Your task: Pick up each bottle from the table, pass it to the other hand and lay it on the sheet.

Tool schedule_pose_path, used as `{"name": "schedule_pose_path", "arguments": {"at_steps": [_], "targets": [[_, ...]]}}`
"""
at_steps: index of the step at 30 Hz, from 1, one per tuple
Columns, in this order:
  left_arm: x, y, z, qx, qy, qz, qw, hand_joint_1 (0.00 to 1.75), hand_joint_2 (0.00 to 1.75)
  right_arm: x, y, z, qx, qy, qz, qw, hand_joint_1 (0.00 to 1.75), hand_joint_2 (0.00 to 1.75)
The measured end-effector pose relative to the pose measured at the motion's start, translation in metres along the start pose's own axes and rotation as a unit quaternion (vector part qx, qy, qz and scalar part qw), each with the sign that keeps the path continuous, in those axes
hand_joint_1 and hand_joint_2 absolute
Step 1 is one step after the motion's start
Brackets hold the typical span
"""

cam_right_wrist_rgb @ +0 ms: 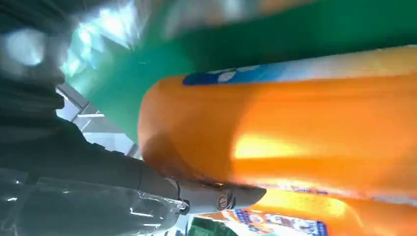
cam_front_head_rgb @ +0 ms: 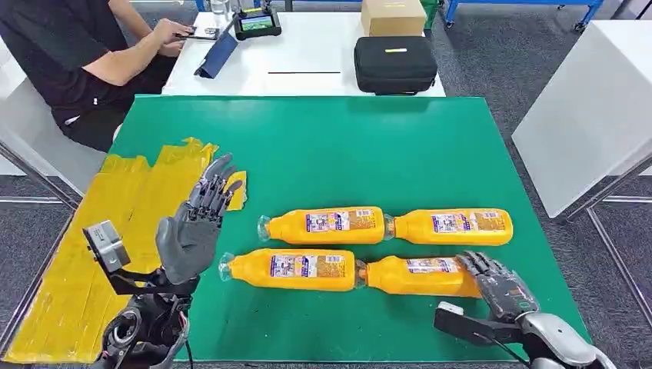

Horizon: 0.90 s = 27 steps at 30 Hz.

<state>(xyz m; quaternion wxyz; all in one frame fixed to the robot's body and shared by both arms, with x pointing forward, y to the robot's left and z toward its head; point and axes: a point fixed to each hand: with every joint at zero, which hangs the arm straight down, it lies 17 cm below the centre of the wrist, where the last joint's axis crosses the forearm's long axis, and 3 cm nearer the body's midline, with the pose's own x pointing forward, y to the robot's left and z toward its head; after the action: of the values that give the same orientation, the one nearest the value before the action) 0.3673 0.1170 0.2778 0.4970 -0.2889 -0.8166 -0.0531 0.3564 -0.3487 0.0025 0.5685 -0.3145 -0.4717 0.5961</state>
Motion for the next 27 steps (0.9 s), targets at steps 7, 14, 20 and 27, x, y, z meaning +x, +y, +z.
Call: {"name": "schedule_pose_path", "arguments": {"at_steps": [7,14,20,27], "targets": [[0.0,0.001,-0.003,-0.001,-0.001,-0.001,1.0,0.0,0.0,0.006,0.002,-0.01,0.009,-0.003,0.008,1.0,0.02,1.75],[0.0,0.001,-0.004,-0.002,-0.001,0.001,1.0,0.0,0.0,0.01,0.034,-0.02,0.091,-0.006,0.077,0.993,1.41,1.75],[-0.001,0.001,-0.004,-0.003,-0.001,0.001,1.0,0.0,0.0,0.015,0.037,-0.03,0.099,-0.009,0.093,0.991,1.75,1.75],[-0.002,-0.001,-0.006,-0.007,0.001,0.004,1.0,0.0,0.0,0.022,0.05,-0.044,0.137,-0.014,0.13,0.982,1.75,1.75]]}}
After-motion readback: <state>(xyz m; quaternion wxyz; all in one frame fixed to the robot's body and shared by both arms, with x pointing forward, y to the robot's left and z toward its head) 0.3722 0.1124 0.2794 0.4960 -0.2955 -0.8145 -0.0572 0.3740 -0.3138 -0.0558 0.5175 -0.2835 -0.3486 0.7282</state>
